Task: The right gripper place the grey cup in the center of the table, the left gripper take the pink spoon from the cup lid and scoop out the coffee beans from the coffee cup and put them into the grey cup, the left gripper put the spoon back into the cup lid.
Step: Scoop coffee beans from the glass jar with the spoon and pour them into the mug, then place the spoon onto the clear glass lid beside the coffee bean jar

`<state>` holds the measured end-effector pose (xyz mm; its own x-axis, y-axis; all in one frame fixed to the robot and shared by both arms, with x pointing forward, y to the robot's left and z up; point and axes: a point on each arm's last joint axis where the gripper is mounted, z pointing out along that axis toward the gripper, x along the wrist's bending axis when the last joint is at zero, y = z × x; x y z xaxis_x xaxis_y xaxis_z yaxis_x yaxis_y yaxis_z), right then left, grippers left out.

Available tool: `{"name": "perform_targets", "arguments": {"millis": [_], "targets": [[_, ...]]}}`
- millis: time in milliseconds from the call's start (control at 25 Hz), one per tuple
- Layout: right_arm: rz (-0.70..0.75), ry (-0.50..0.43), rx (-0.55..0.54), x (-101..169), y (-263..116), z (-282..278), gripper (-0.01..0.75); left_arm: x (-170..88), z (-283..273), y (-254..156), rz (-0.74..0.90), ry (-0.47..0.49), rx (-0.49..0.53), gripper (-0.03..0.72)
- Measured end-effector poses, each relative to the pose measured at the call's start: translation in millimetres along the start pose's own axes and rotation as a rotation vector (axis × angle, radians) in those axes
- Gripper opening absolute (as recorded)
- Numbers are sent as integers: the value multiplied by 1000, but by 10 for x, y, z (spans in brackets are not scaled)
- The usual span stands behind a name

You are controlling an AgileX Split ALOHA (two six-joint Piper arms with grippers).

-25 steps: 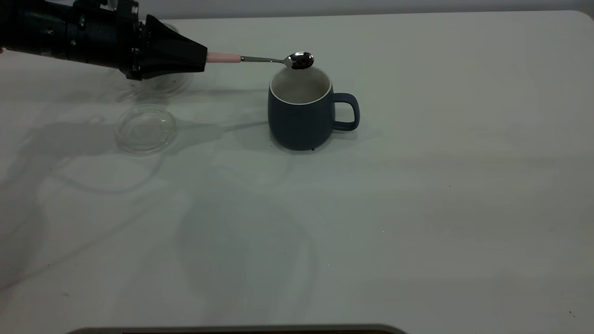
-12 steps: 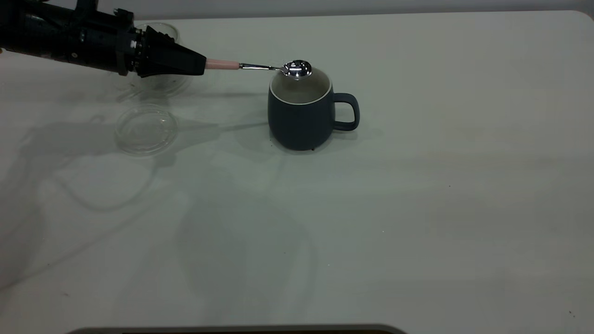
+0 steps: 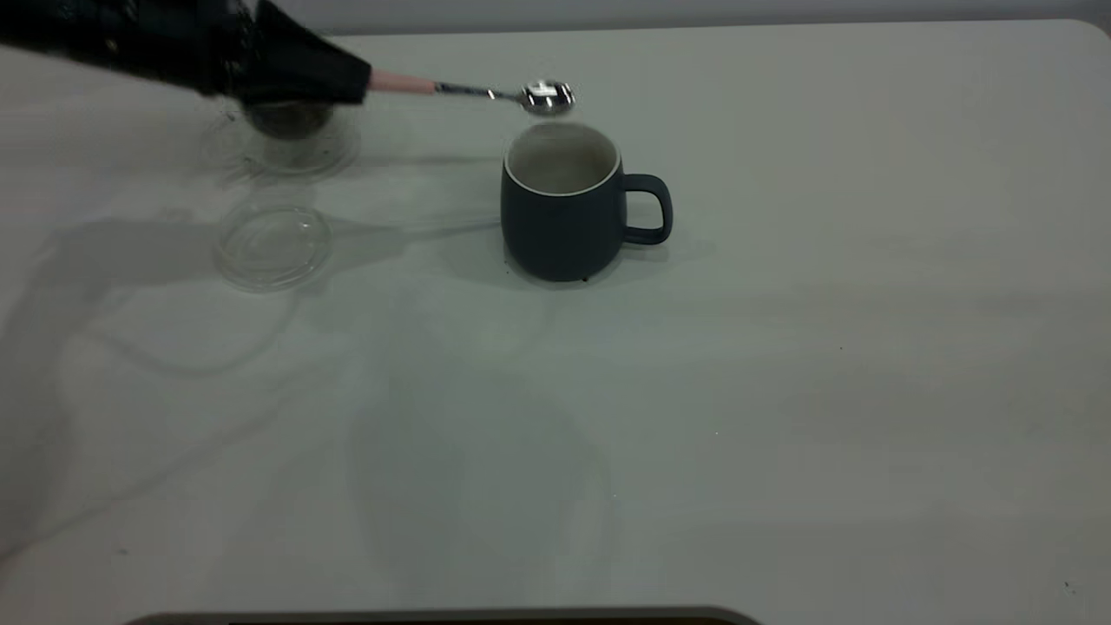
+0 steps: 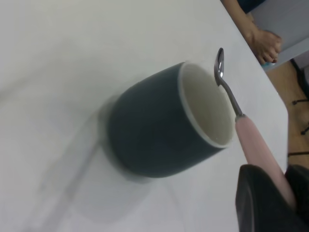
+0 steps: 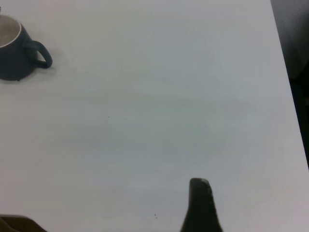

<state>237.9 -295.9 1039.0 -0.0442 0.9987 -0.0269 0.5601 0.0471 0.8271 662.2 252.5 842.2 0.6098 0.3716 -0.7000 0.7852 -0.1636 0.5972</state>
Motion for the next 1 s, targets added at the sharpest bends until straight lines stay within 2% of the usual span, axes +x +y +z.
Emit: {"name": "perform_targets", "arguments": {"millis": [120,280,600,800,1000], "targets": [[0,0,0,0,0,0,591,-103,-259,97,-19,6,5,127],[0,0,0,0,0,0,591,-56,-625,89,-94,61,-21,127],[0,0,0,0,0,0,591,-110,-1152,-247,-269,131,-41,127],[0,0,0,0,0,0,591,-79,-1389,-623,-394,150,-38,127],[0,0,0,0,0,0,591,-44,-1613,-934,-506,184,-90,127]]}}
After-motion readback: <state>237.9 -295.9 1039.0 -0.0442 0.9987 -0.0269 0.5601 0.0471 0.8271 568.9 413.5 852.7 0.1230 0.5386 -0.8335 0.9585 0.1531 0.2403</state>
